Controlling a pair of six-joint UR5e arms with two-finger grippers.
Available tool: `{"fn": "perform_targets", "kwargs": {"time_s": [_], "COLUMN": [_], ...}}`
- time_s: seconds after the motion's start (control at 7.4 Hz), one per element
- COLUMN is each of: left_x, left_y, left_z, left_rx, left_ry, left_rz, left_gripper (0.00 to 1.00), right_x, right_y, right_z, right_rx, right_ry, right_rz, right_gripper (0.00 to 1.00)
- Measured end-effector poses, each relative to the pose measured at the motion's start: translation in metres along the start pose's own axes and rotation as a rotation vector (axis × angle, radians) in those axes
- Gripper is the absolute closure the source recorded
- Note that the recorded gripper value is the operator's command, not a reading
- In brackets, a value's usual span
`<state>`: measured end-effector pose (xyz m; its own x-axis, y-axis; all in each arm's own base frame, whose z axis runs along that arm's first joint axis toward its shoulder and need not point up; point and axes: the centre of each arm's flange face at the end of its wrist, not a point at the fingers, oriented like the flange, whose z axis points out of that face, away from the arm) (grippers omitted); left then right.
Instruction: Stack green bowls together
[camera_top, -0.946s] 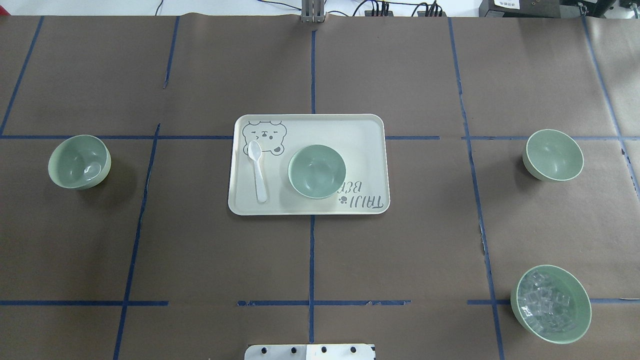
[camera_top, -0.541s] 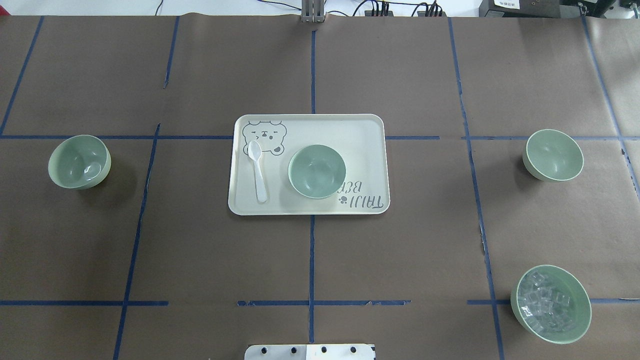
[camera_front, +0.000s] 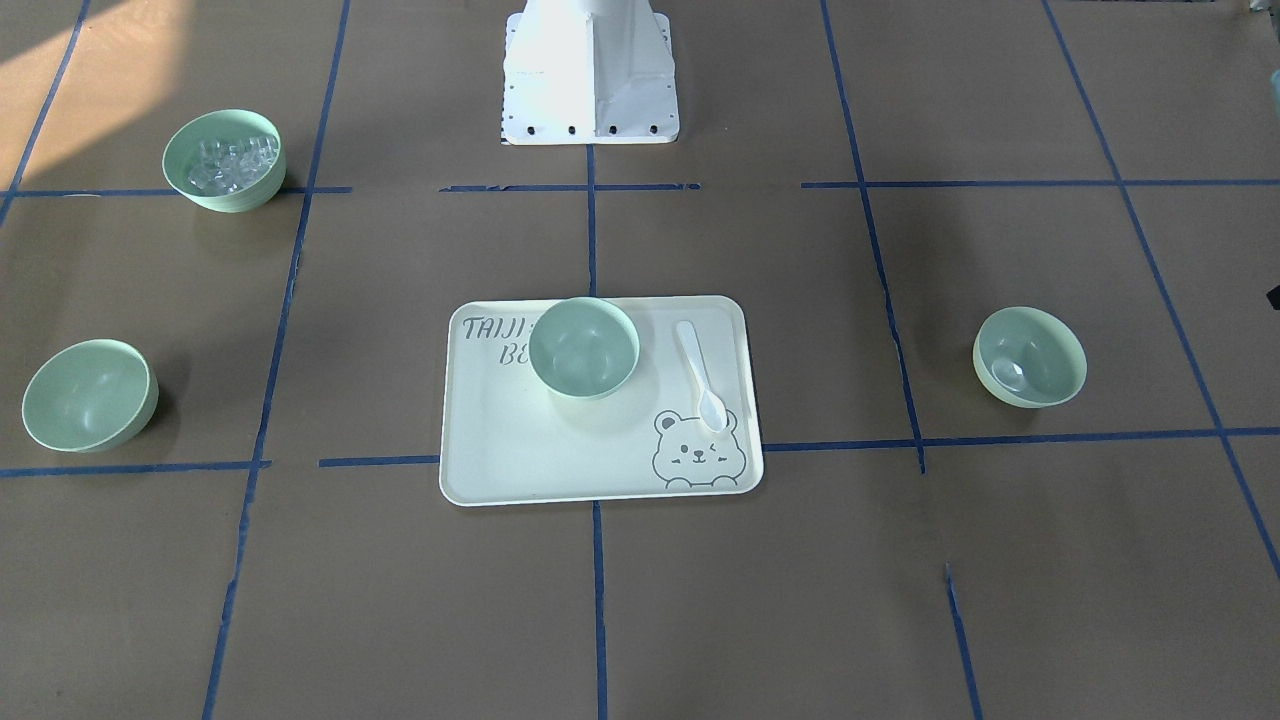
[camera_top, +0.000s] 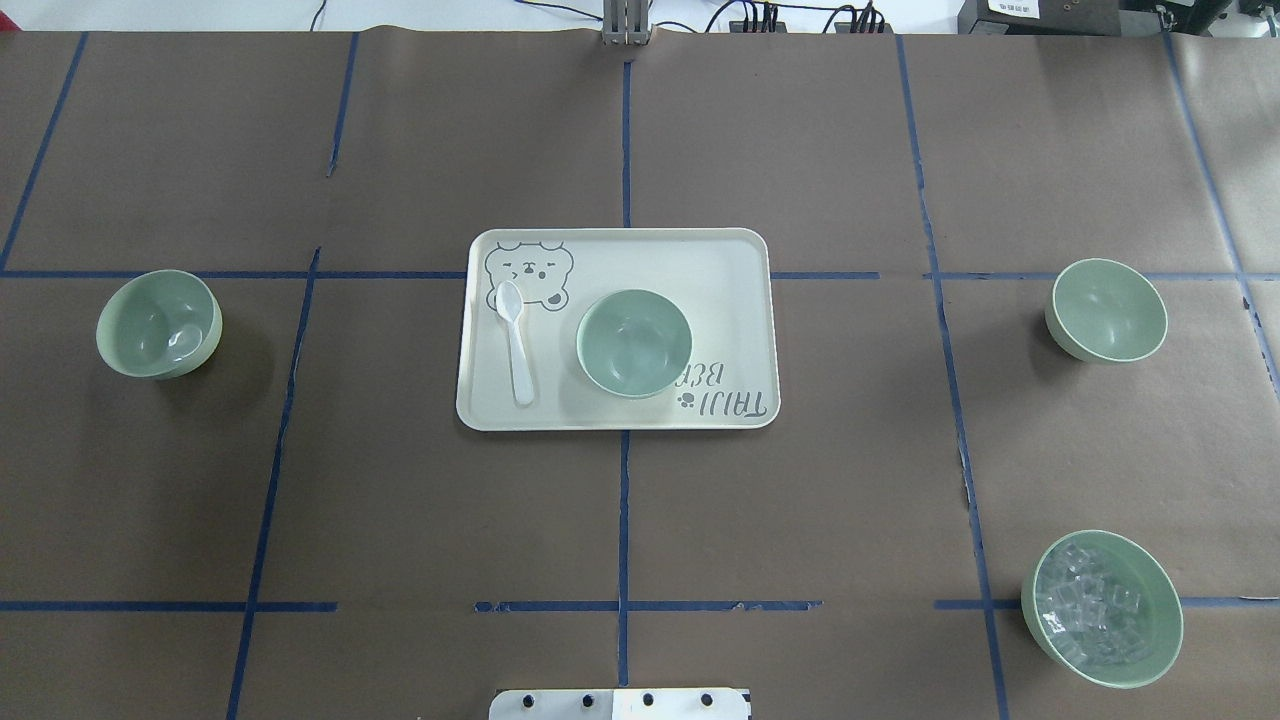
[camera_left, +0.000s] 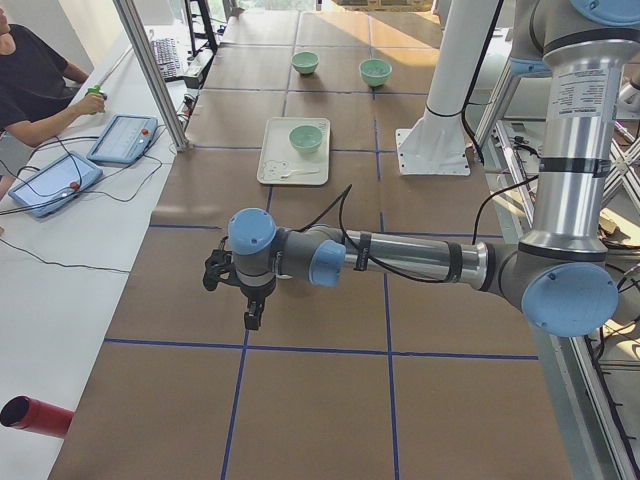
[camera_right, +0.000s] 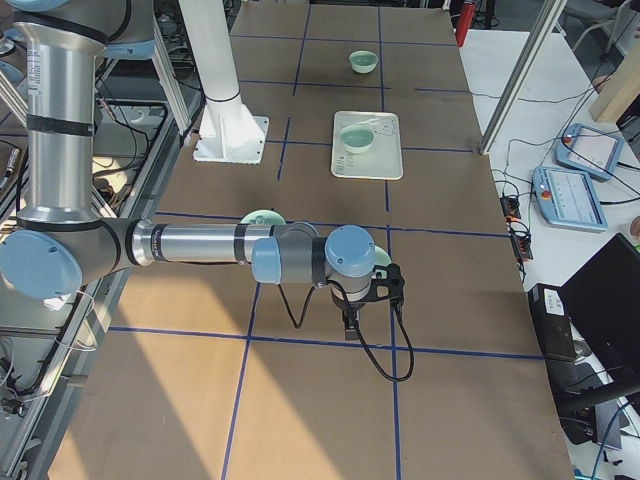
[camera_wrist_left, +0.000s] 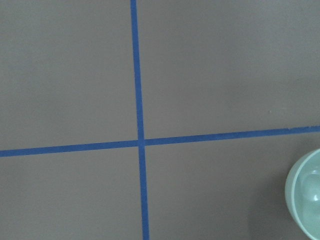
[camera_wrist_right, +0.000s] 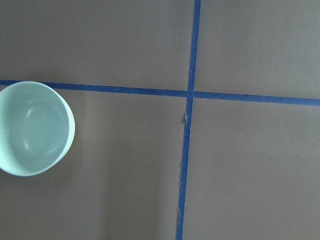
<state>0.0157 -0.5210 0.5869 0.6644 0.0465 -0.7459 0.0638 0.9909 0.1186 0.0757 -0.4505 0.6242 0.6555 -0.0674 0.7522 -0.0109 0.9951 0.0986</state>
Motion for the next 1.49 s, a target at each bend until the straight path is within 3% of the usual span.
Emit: {"fn": "perform_targets", "kwargs": {"time_s": [0.41,1.22,1.35,1.49], "left_x": [0.068,0.110,0.122,0.132], "left_y": [0.016,0.043,0.051,0.057], "left_z": [0.055,0.129,0.144,0.155], "left_rx": [-0.015,0.040,0.050,0.061], "left_ry": [0.058,0.054,0.057,0.052], "left_rz": [-0.080,-0.137,-0.168,-0.186], "left_gripper": [0.00,0.00,0.11,0.43], "right_x": [-0.001,-0.020,-0.023,-0.026], "right_y": [0.000,-0.009,-0.010,-0.011], "right_z": [-0.001,-0.018,-0.020,-0.023], "right_rx": [0.001,0.035,0.041,0.047], "right_ry": [-0.002,0.001,0.001,0.001], "right_rz": [-0.003,-0.040,-0.048,-0.054], "right_gripper": [0.00,0.00,0.00,0.00]}}
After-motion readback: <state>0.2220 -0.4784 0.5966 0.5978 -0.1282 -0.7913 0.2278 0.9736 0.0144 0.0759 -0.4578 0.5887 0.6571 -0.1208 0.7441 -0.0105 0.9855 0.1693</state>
